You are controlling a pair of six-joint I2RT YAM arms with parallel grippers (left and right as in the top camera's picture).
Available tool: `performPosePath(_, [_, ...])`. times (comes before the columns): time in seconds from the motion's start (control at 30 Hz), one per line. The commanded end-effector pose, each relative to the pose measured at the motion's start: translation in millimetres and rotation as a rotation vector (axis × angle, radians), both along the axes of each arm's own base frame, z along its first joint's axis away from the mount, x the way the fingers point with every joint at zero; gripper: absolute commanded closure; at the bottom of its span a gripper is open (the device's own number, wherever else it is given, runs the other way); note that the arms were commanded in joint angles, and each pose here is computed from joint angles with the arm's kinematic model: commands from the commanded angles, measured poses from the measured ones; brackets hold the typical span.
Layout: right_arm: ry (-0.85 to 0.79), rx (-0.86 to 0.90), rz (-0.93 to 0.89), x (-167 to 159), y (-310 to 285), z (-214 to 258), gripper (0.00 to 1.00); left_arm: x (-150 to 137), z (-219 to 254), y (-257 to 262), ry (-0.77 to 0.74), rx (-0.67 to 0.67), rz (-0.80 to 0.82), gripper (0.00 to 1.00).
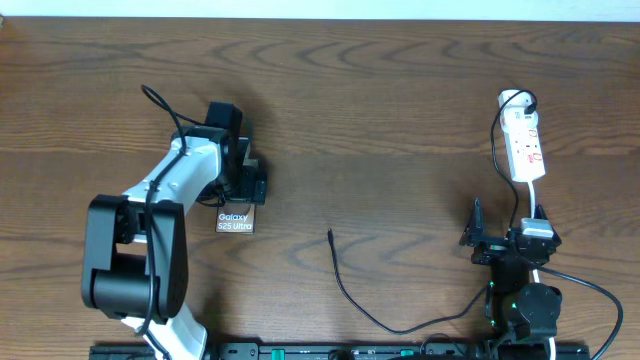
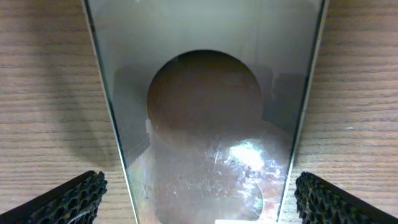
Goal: Plug charger to phone and switch on socket
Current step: 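Lower the open left gripper down around the phone's sides, then close the left gripper on the phone's long edges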
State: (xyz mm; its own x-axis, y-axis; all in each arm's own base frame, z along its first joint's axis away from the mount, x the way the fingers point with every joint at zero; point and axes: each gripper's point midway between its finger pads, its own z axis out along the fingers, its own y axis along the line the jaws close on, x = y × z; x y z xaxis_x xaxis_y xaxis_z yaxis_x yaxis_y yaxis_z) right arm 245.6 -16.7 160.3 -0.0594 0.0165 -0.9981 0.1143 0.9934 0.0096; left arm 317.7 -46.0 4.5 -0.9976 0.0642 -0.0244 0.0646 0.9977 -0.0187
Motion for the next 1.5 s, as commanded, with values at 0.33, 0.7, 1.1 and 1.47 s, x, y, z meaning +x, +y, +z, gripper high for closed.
performPosePath(0.33, [0.000, 0.006, 0.003, -0.2, 1.3, -0.4, 0.01, -5.7, -8.1, -10.3, 0.025, 0.017, -0.029, 0.01])
performPosePath(0.7, [0.000, 0.006, 0.003, -0.2, 1.3, -0.5, 0.01, -2.3, -7.9, -1.4, 0.009, 0.067, -0.027, 0.01])
performPosePath(1.1, [0.000, 0.006, 0.003, -0.2, 1.3, -0.4, 0.01, -0.4, -7.9, -1.8, 0.002, 0.066, -0.026, 0.01])
performPosePath(1.47, [0.000, 0.006, 0.003, -0.2, 1.3, -0.4, 0.01, -1.7, -8.9, -1.6, 0.005, 0.066, -0.027, 0.01])
